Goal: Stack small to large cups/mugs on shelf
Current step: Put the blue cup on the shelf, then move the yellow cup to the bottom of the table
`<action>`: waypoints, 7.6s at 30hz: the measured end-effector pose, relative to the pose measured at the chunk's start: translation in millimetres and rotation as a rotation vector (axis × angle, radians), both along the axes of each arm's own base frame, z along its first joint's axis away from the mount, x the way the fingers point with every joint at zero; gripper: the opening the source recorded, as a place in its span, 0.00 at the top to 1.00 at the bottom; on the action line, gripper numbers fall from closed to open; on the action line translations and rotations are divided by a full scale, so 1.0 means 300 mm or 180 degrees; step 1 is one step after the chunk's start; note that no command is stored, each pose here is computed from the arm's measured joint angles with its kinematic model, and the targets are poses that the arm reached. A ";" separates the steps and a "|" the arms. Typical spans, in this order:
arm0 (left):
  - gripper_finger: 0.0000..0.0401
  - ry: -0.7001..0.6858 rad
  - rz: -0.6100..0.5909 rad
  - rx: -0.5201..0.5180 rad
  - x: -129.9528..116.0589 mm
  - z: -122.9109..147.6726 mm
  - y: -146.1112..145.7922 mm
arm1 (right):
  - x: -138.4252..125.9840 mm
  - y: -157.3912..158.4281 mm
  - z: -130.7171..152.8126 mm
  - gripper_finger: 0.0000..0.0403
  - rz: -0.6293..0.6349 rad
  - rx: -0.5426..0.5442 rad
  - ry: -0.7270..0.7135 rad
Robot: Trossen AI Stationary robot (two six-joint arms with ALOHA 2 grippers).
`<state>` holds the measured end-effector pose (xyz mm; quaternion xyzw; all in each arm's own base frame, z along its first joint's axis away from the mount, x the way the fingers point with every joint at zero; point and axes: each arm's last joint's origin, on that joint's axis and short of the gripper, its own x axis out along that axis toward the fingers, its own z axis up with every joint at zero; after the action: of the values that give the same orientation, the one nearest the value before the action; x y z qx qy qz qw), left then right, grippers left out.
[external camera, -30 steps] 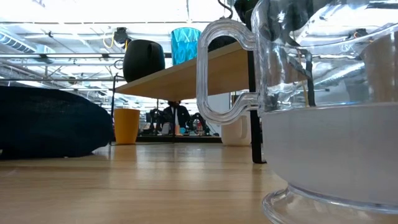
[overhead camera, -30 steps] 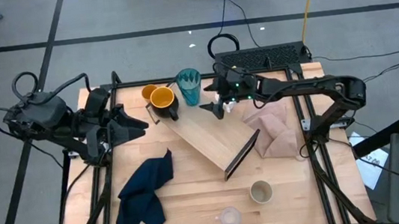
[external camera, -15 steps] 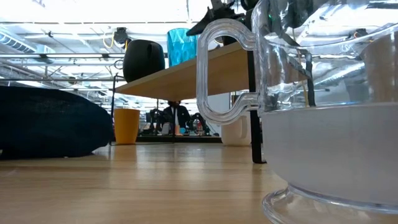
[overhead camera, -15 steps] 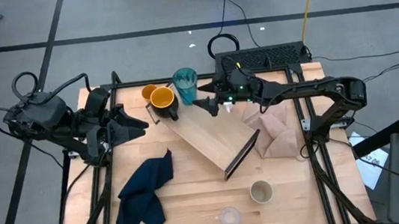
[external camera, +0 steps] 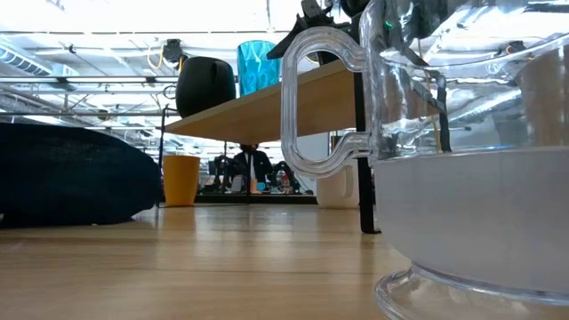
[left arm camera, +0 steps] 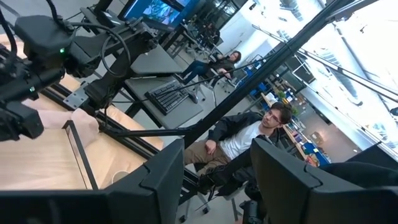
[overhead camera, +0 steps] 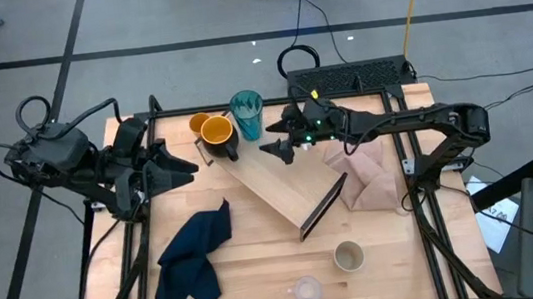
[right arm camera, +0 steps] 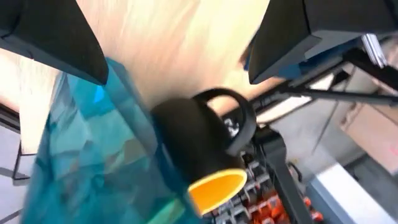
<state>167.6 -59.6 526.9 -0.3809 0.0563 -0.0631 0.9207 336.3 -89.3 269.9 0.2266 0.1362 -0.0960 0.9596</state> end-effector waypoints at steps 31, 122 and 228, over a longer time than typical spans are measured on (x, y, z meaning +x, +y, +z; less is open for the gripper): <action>0.54 0.0015 -0.0023 0.0058 0.000 -0.002 -0.001 | 0.004 0.017 -0.004 1.00 -0.0119 -0.0766 0.0194; 0.54 0.1155 0.0447 0.0851 -0.007 -0.123 0.069 | -0.482 0.335 0.336 1.00 0.0829 0.0474 -0.0005; 0.54 0.2604 0.1573 0.1132 -0.183 -0.218 0.219 | -0.471 0.650 0.080 0.57 0.0912 0.1166 0.2310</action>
<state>112.7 6.0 461.4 -0.2138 0.3303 0.3215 0.8613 194.9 105.8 294.1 0.3236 0.5098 -0.0095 0.7970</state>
